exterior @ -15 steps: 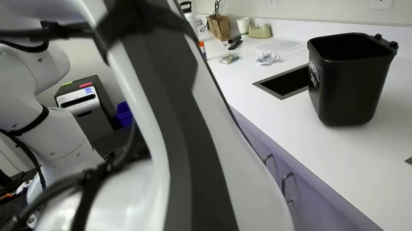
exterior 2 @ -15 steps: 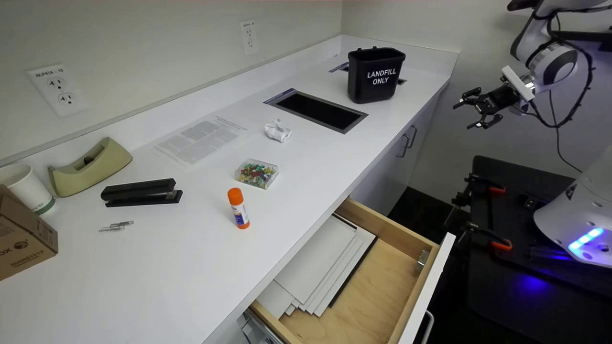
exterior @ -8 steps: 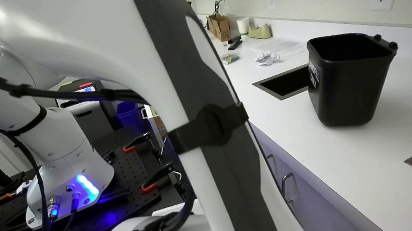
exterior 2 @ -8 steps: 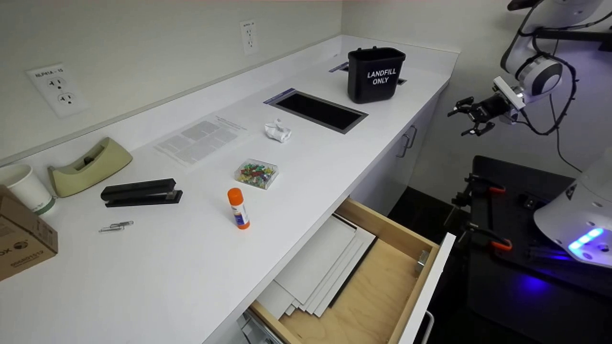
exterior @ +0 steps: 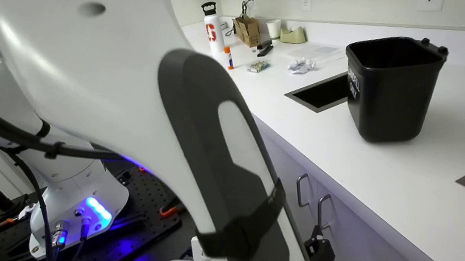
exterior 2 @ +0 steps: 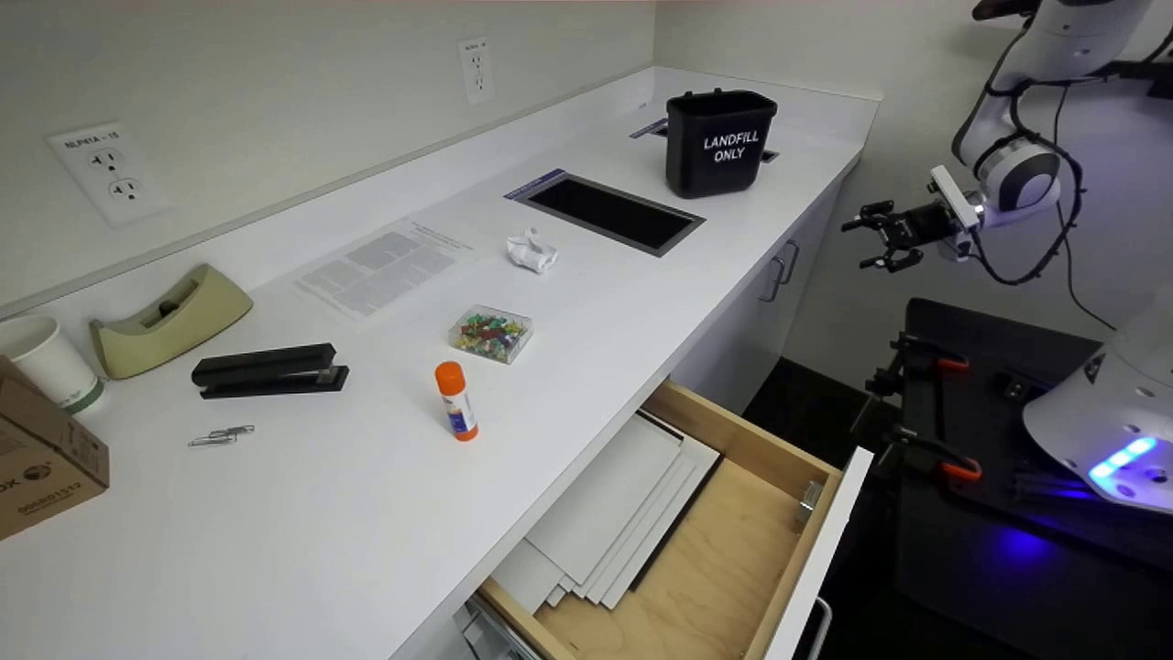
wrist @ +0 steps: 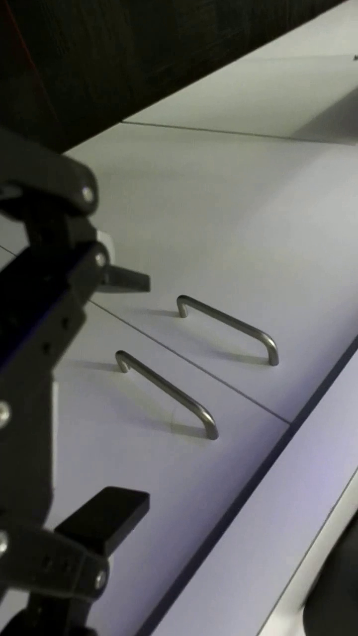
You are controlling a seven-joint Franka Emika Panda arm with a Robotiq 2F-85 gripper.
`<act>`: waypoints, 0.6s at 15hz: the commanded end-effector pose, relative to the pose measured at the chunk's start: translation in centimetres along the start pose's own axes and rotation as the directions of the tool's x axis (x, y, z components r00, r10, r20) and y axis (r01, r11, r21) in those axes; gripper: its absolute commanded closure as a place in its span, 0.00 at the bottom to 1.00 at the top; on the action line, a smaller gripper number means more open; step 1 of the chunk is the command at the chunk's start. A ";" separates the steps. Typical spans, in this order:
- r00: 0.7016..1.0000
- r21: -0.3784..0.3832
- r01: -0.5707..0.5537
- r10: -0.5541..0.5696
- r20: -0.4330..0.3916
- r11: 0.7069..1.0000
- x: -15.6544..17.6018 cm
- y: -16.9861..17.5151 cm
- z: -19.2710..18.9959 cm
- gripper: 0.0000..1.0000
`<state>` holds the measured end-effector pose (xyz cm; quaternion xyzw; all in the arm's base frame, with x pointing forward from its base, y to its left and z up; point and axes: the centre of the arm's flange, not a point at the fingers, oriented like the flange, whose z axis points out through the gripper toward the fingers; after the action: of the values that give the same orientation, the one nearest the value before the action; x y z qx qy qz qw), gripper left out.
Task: Open the bottom cabinet door
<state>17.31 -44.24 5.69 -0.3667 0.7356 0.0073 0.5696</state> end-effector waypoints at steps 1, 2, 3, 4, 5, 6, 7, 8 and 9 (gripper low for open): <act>0.995 0.110 -0.088 0.082 0.060 0.990 3.1 0.6 1.2 0.00; 0.991 0.126 -0.113 0.104 0.081 0.986 3.7 1.0 1.7 0.00; 0.988 0.141 -0.137 0.124 0.095 0.980 4.3 1.3 2.1 0.00; 0.982 0.150 -0.162 0.145 0.121 0.975 4.7 1.6 2.7 0.00; 0.977 0.154 -0.180 0.158 0.144 0.972 5.0 1.8 3.2 0.00; 0.973 0.159 -0.186 0.160 0.165 0.969 5.2 1.9 3.8 0.00; 0.969 0.164 -0.192 0.160 0.187 0.968 5.5 2.0 4.3 0.00; 0.965 0.160 -0.200 0.166 0.201 0.967 5.7 1.9 5.0 0.00; 0.962 0.158 -0.206 0.169 0.216 0.966 5.8 1.9 5.5 0.00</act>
<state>19.01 -42.90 -0.81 -0.2595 0.7190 0.0196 0.6445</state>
